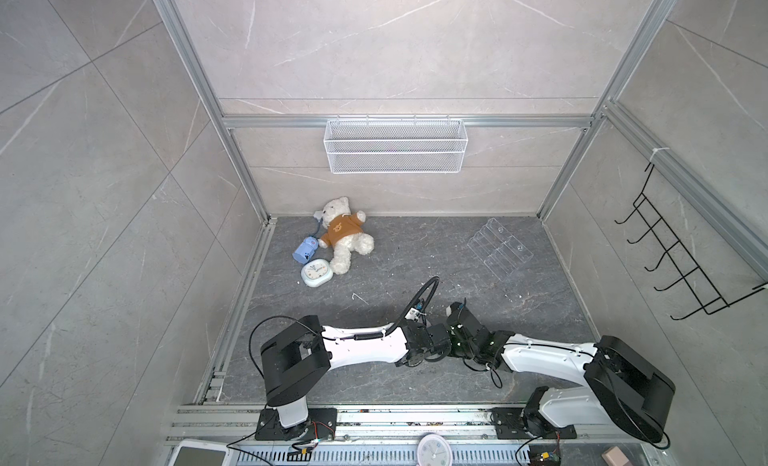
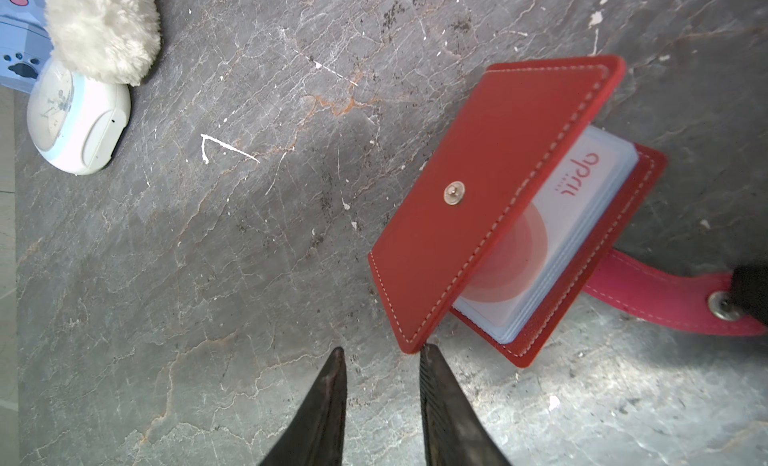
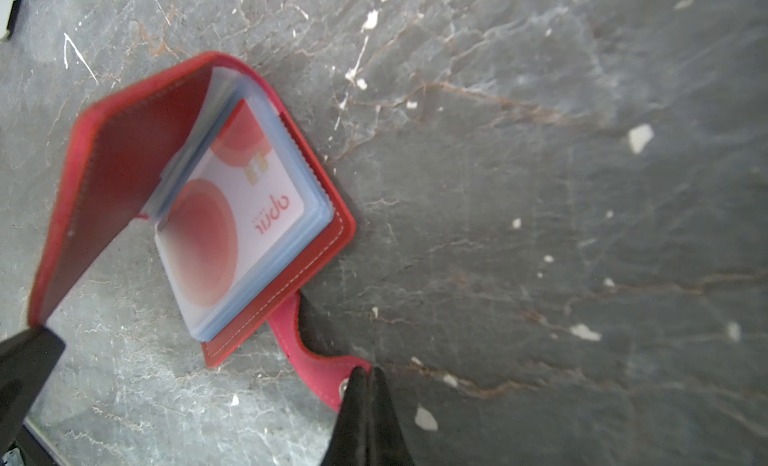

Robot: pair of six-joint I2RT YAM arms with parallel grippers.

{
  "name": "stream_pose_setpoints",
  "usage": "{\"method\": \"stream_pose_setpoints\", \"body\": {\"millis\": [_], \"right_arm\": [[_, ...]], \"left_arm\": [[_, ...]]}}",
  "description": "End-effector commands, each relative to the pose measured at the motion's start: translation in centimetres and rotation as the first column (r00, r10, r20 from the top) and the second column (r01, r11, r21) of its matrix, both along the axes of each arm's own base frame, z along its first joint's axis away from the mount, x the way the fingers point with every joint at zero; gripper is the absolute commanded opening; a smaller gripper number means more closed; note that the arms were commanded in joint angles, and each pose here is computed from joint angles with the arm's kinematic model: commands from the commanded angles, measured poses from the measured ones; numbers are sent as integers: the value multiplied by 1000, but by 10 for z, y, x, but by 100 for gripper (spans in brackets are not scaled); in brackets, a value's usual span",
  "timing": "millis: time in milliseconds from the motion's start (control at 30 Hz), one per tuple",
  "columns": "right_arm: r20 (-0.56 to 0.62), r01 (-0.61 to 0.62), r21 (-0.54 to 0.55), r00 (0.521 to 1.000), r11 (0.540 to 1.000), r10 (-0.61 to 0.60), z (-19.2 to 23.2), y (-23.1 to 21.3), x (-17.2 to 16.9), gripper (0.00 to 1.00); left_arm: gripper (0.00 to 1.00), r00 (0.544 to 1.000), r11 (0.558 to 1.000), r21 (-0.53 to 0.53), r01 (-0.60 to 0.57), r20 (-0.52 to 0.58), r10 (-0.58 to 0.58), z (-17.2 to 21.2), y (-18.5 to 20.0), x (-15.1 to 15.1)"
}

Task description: Take the credit cards out of the card holder

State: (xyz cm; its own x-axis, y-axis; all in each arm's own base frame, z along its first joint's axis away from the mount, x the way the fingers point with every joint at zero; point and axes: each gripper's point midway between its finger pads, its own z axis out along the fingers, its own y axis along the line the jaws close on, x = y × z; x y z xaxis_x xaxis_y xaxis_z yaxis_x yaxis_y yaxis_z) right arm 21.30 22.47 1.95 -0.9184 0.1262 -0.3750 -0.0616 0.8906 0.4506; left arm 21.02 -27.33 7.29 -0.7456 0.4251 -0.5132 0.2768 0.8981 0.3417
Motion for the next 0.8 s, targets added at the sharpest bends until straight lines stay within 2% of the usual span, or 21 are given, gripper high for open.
{"method": "stream_pose_setpoints", "body": {"millis": [0,400,767], "right_arm": [[-32,-24,-34,999,999,23,-8,-6,-9,0],[-35,-35,-37,999,999,33,-8,-6,-10,0],[-31,-40,-34,999,999,39,-7,-5,-10,0]], "left_arm": [[33,999,1000,14,3,52,-4,13,-3,15],[31,998,998,-29,53,44,-52,14,-21,32],[18,996,991,-103,85,-28,-88,-5,-26,36]]}}
